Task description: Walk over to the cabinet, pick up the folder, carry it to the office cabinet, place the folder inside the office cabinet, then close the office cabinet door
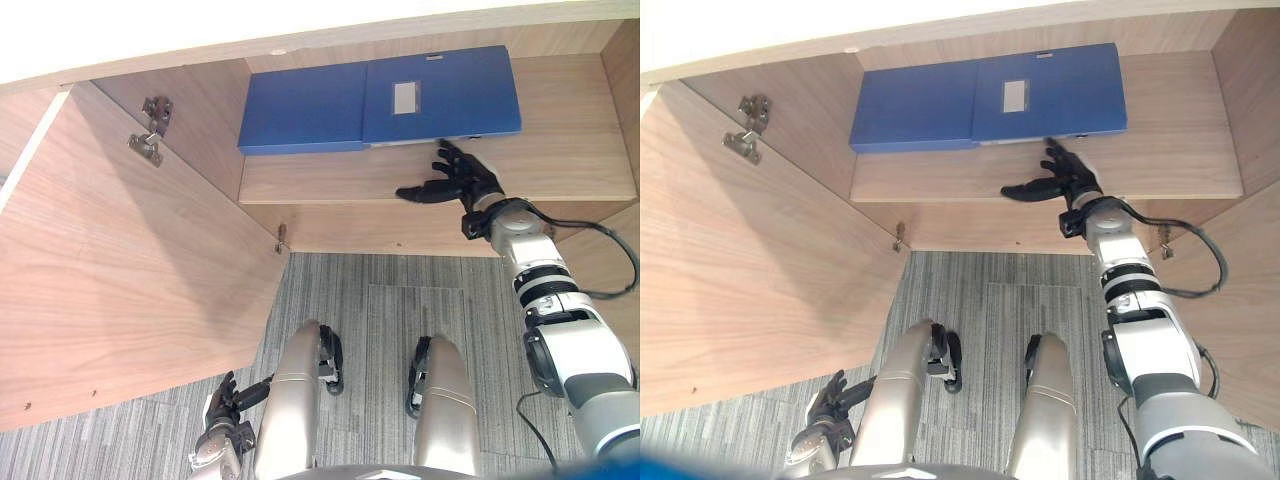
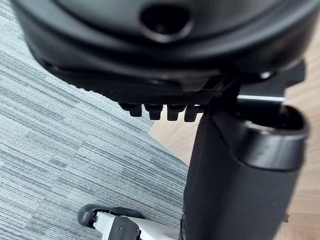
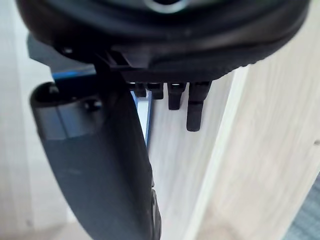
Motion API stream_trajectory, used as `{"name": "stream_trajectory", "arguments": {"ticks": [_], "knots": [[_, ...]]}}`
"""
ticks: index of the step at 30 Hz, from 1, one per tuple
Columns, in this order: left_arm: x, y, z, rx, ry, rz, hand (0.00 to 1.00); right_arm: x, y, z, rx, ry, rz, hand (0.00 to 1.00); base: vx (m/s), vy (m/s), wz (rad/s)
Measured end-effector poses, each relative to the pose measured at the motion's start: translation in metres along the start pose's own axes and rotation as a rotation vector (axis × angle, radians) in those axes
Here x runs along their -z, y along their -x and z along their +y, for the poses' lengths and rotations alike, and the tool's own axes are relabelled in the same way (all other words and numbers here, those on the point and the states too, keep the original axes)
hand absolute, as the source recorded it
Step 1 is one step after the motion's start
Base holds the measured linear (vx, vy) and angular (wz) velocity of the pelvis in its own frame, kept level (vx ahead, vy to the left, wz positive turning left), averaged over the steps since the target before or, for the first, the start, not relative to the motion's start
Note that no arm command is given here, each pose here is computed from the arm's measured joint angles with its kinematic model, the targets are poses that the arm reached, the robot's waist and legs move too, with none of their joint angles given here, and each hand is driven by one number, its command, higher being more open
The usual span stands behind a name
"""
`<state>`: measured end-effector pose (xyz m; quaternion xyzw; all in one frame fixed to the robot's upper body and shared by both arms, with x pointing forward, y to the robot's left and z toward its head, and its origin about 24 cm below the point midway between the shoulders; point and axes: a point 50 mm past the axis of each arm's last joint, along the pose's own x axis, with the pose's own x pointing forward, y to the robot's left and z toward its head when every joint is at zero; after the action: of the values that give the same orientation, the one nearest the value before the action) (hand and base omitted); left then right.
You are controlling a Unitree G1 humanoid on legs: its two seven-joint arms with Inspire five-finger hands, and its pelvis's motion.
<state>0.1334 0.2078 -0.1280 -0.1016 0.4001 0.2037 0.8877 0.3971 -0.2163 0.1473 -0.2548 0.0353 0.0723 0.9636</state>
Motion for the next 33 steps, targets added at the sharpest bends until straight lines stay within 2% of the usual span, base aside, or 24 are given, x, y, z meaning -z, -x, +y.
{"name": "stream_trajectory", "arguments": {"ticks": [4, 8, 13, 22, 24, 28, 30, 33], "knots": [[0.003, 0.000, 0.005, -0.012, -0.011, 0.009, 1.00, -0.005, 0.002, 0.022, -0.114, 0.197, -0.020, 1.00, 0.03, 0.003, -0.13], [0.004, -0.001, 0.007, -0.019, -0.018, 0.002, 1.00, -0.002, 0.003, 0.042, -0.224, 0.207, -0.035, 1.00, 0.03, 0.016, -0.09], [0.001, -0.004, 0.006, -0.019, -0.001, 0.003, 1.00, -0.003, 0.002, 0.044, -0.193, 0.188, -0.044, 1.00, 0.01, 0.017, -0.02], [0.000, -0.005, 0.009, -0.049, 0.009, 0.005, 1.00, -0.001, -0.001, 0.058, -0.181, 0.408, -0.024, 1.00, 0.01, 0.034, -0.01], [0.002, -0.005, 0.010, -0.050, 0.006, 0.011, 1.00, 0.009, 0.000, 0.065, -0.209, 0.456, 0.013, 1.00, 0.07, 0.051, -0.08], [0.006, -0.003, 0.012, -0.061, -0.017, 0.021, 1.00, 0.044, 0.012, 0.088, -0.303, 0.409, 0.098, 1.00, 0.10, 0.062, -0.23], [0.010, -0.002, 0.016, -0.081, -0.021, 0.034, 1.00, 0.066, 0.023, 0.100, -0.335, 0.339, 0.149, 1.00, 0.12, 0.069, -0.34], [0.023, 0.002, 0.030, -0.128, -0.030, 0.084, 1.00, 0.111, 0.055, 0.120, -0.300, 0.077, 0.244, 1.00, 0.16, 0.079, -0.63]]}}
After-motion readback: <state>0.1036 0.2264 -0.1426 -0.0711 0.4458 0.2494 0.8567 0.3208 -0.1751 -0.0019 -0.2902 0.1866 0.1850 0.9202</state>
